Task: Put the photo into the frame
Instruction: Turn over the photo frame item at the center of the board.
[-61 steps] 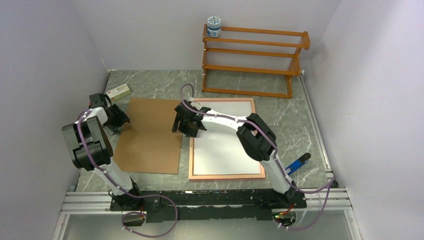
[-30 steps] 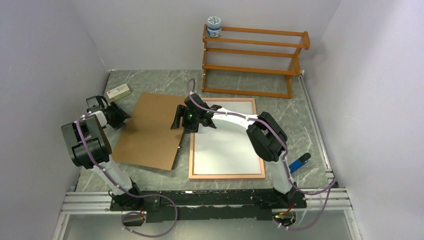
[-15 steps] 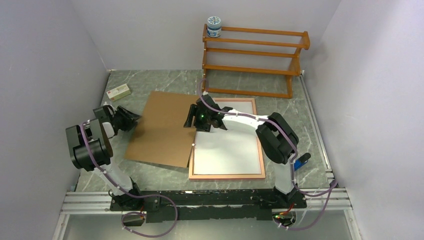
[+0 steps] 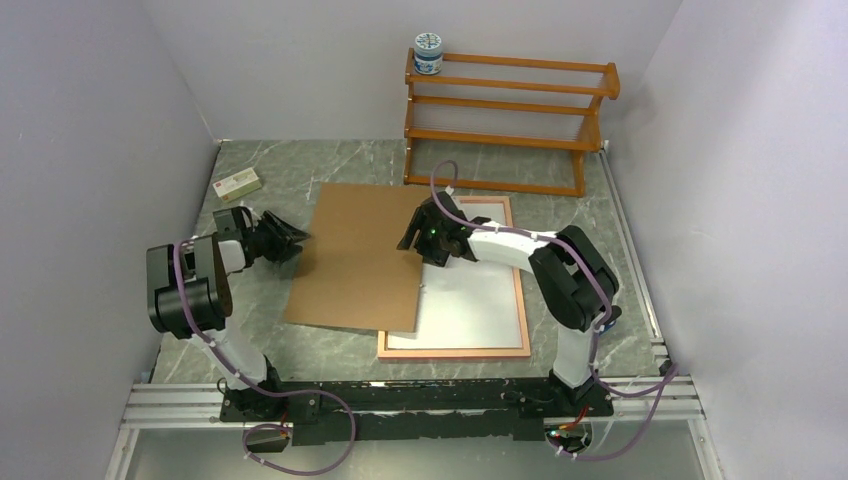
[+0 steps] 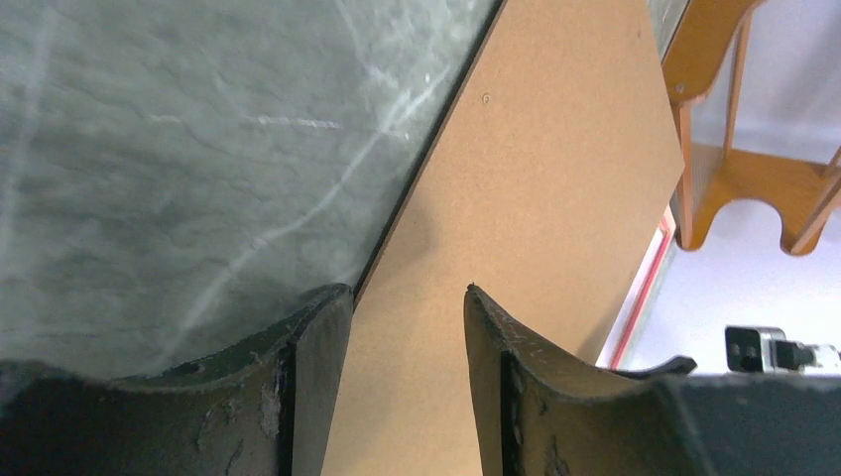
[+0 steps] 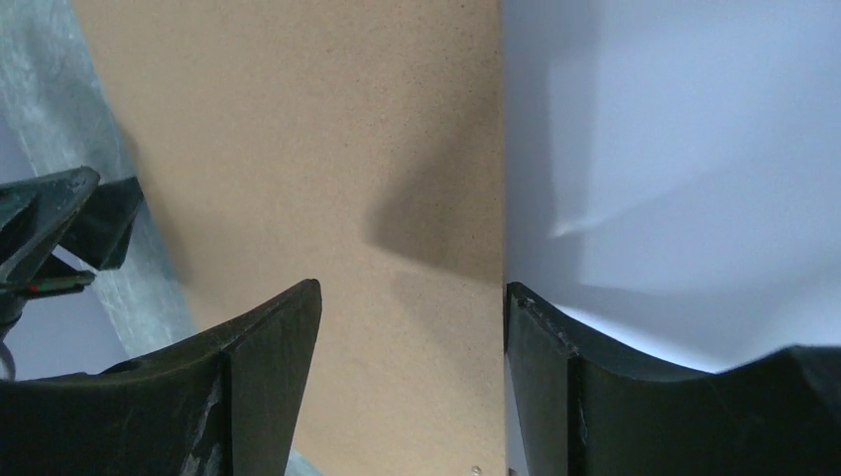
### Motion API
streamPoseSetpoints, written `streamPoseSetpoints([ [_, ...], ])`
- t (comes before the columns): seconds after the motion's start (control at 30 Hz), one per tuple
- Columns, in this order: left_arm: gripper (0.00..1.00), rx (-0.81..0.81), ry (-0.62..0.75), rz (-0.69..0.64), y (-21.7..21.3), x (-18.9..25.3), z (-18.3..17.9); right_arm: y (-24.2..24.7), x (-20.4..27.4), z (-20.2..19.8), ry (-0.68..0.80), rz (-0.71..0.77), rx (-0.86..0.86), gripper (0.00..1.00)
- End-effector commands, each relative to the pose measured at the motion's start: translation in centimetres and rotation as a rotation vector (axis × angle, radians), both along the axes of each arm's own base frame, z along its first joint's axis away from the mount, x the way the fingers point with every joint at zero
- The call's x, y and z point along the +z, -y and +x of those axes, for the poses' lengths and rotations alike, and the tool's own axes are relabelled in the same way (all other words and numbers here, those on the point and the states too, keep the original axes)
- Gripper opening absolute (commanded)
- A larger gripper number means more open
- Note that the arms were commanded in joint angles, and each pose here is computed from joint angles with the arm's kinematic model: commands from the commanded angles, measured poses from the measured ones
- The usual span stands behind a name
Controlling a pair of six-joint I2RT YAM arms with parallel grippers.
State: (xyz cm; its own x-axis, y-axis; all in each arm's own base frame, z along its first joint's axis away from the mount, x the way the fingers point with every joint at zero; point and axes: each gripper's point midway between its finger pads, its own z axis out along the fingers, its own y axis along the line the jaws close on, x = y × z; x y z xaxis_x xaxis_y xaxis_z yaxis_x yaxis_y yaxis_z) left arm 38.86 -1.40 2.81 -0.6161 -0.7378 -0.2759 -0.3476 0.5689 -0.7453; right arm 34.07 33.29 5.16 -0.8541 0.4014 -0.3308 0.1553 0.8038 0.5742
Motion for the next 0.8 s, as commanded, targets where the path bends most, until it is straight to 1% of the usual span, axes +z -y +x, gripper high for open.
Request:
streamPoseSetpoints([
  [0.0,0.54,-0.034,-0.324,-0.057,2.4,-5.0,-6.6,-0.1,3.6,1.6,0.096,0.097,-0.046,0.71],
  [0.23,0.54,-0.041,-0.331,-0.056,2.4,-5.3,-6.6,-0.4,3.3,2.0,0.086,0.150,-0.018,0.69],
  [0.33,0.55,-0.045,-0.329,-0.059,2.5,-5.3,-6.6,-1.2,4.0,1.9,0.110,0.208,0.025,0.65],
  [0.43,0.55,-0.052,-0.325,-0.059,2.5,-5.2,-6.5,-2.3,6.4,1.4,0.171,0.293,0.092,0.59],
  [0.6,0.55,-0.062,-0.300,-0.077,2.8,-4.5,-6.3,-3.5,12.4,-0.8,0.254,0.512,0.198,0.59],
  [0.67,0.55,-0.065,-0.293,-0.081,2.9,-4.3,-6.2,-3.7,14.1,-1.7,0.266,0.575,0.225,0.58],
  [0.77,0.55,-0.063,-0.290,-0.084,2.9,-4.1,-6.1,-4.0,15.0,-2.4,0.243,0.636,0.249,0.54],
])
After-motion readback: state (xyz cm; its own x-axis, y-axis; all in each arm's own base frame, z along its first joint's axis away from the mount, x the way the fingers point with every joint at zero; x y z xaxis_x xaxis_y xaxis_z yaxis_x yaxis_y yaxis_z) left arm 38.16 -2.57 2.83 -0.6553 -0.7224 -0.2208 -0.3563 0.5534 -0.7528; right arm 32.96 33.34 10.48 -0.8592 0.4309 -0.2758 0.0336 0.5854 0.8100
